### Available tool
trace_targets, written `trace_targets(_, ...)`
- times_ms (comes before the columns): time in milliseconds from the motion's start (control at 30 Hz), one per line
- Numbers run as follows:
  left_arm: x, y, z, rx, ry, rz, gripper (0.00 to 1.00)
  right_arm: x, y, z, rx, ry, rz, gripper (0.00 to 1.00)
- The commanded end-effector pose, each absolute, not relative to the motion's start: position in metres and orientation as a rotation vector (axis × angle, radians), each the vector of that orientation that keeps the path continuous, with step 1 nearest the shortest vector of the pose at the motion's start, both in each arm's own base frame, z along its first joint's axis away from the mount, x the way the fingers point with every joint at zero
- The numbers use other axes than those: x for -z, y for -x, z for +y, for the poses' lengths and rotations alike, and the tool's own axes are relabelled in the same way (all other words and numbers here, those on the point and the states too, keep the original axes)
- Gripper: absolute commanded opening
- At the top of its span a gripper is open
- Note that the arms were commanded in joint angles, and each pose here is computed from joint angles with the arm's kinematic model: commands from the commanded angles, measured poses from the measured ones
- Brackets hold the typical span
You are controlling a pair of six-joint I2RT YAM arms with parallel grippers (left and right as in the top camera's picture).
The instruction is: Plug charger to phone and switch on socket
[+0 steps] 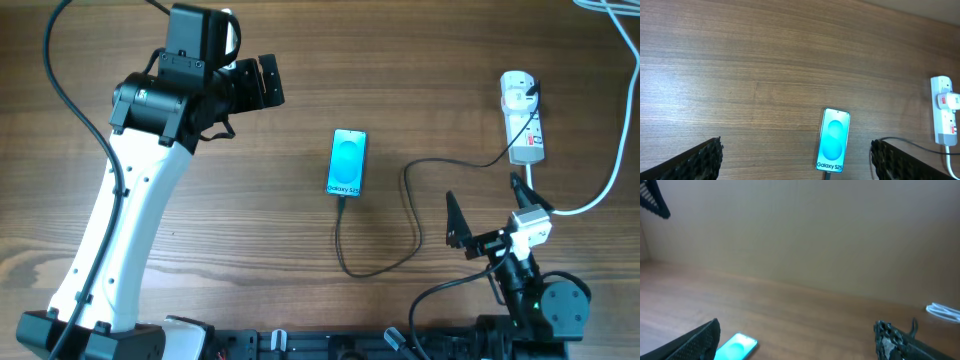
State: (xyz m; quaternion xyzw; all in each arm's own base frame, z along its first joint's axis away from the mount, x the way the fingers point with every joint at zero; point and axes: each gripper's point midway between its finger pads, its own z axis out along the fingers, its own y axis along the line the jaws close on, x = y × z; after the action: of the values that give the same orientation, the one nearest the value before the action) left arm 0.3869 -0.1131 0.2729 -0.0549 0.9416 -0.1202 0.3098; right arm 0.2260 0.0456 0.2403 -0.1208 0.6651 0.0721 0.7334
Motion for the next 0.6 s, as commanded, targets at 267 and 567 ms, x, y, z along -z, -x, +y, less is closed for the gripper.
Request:
trace_targets(267,-0.273,-0.387,-0.112,0.303,0.136,2.484,1.0,-0.195,-0.244,0.025,-0.131,0.106,1.486,1.0)
trace_targets(567,-0.273,-0.387,-0.112,0.302,0.136,2.484,1.0,-0.175,-0.247,0.006,-0.074,-0.007,1.57,1.0)
